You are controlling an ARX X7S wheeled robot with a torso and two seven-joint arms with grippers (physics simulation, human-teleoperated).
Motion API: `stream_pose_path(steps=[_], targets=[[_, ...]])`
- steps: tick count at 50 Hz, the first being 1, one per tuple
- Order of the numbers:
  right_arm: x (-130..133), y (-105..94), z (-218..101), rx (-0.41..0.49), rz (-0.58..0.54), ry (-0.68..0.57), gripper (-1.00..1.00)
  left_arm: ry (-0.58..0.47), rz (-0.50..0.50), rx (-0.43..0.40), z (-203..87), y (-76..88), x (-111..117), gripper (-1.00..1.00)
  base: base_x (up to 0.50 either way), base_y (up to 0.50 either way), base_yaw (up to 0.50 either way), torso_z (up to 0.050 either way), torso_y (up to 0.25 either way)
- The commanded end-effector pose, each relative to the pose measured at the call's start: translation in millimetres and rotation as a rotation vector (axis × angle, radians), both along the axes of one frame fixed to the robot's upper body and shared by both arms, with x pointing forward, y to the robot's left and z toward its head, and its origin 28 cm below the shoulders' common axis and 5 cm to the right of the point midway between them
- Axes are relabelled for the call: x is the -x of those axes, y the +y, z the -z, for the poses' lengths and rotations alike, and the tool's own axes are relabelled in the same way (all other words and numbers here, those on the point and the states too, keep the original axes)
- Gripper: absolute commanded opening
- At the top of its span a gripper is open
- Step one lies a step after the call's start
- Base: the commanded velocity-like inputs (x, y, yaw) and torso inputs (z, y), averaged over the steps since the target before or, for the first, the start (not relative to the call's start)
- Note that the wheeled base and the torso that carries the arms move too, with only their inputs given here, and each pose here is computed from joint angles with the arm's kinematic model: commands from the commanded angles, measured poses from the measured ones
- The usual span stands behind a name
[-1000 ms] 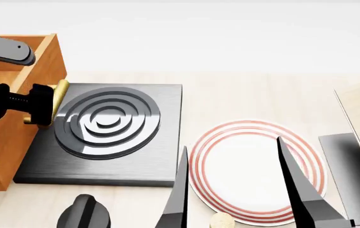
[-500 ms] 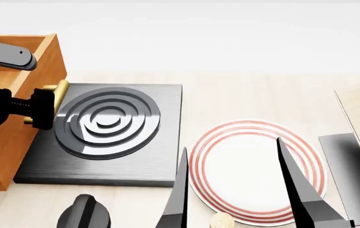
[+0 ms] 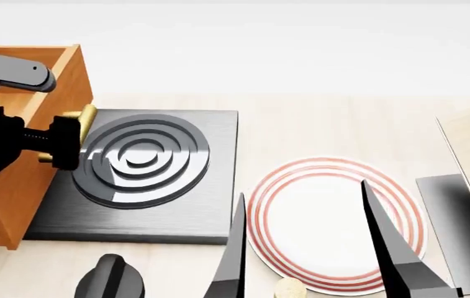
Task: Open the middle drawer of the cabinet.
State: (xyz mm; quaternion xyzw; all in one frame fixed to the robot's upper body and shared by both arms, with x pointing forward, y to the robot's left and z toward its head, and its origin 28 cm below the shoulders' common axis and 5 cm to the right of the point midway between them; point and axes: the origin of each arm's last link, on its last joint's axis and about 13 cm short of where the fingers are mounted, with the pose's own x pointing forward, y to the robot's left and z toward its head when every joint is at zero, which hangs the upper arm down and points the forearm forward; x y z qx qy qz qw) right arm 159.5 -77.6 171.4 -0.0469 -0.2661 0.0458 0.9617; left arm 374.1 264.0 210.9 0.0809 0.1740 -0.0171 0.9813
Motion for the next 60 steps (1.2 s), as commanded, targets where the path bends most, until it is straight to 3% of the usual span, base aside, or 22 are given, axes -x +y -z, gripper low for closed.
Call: stream_pose_path(steps=[1,24,60], targets=[[-0.7,-1.5,-2.3,-0.004,0.010,-0.020,1.00,0.032,0.076,0.058,5.6,-14.4,2.3,1.00,0.00,0.00,0.00,0.000,0.000],[-1.5,-2.7,-2.1,-0.007,0.013,-0.020,1.00,0.027,0.164,0.135,0.0,-36.5,6.5,1.00,0.00,0.00,0.00,0.000,0.000],[-0.1,-1.9,-1.7,-0.001,0.009,-0.020,1.00,-0.051,0.267,0.211,-15.8,-54.4,19.1,1.00,0.00,0.00,0.00,0.000,0.000]])
